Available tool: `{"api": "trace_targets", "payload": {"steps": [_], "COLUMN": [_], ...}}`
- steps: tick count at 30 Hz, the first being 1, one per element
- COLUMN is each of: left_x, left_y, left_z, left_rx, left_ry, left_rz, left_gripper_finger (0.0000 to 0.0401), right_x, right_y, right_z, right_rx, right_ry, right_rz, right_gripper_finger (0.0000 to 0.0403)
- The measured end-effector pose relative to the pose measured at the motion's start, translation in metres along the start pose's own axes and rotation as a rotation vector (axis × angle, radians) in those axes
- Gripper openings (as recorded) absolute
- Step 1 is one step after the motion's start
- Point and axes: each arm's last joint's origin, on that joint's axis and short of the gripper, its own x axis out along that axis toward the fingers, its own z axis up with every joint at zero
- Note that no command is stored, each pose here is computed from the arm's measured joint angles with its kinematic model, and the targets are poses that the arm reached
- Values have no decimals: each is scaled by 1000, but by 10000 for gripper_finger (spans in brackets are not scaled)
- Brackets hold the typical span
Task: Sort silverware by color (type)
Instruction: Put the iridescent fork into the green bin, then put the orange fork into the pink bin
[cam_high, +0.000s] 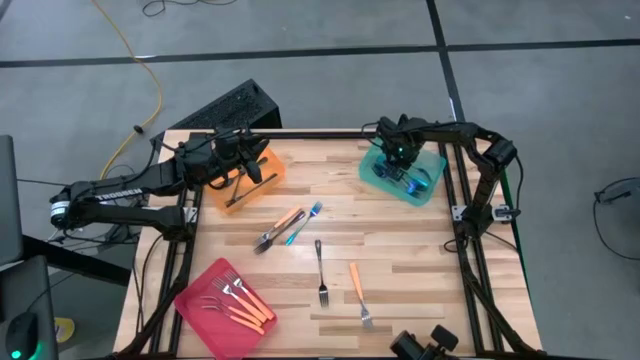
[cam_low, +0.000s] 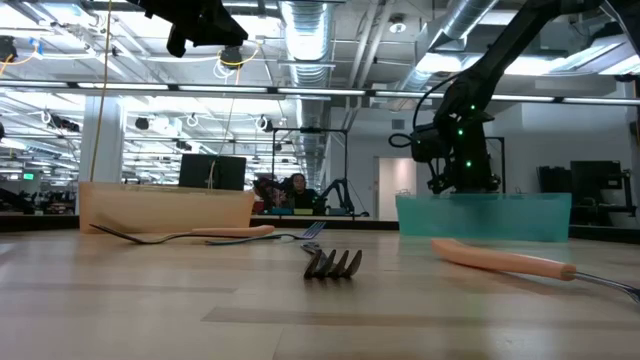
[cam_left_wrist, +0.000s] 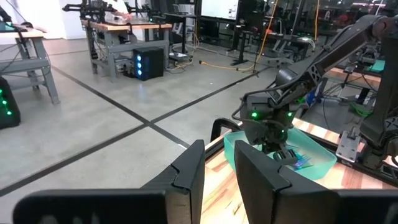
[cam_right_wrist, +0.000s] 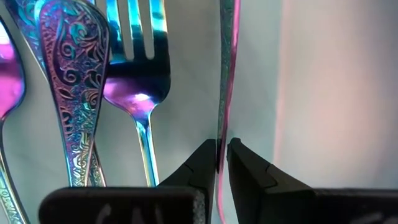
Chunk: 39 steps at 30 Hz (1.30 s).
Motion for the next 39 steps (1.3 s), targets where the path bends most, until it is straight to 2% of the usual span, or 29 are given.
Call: {"api": "trace_targets", "payload": {"steps": [9,26,29,36,39], "left_x": [0,0,0,0,0], "left_y": [0,0,0,1,1], "left_z": [0,0,0,0,-1], "left_rx": [0,3,20,22,24], "left_ry": [0,-1,2,3,9], "left_rz": [5,12,13,15,16], "left_gripper_finger": [73,73,73,77,79], "right_x": [-15,-15,-15,-15,-15], "right_y": [-8,-9,-9,-9,-9], "right_z": [9,7,7,7,7], "right_rx": [14,14,14,19,15], "right_ry": [-47,-33,-32,-28,-29], "right_rz": [56,97,97,83,82], "right_gripper_finger": [69,71,86,146,158]}}
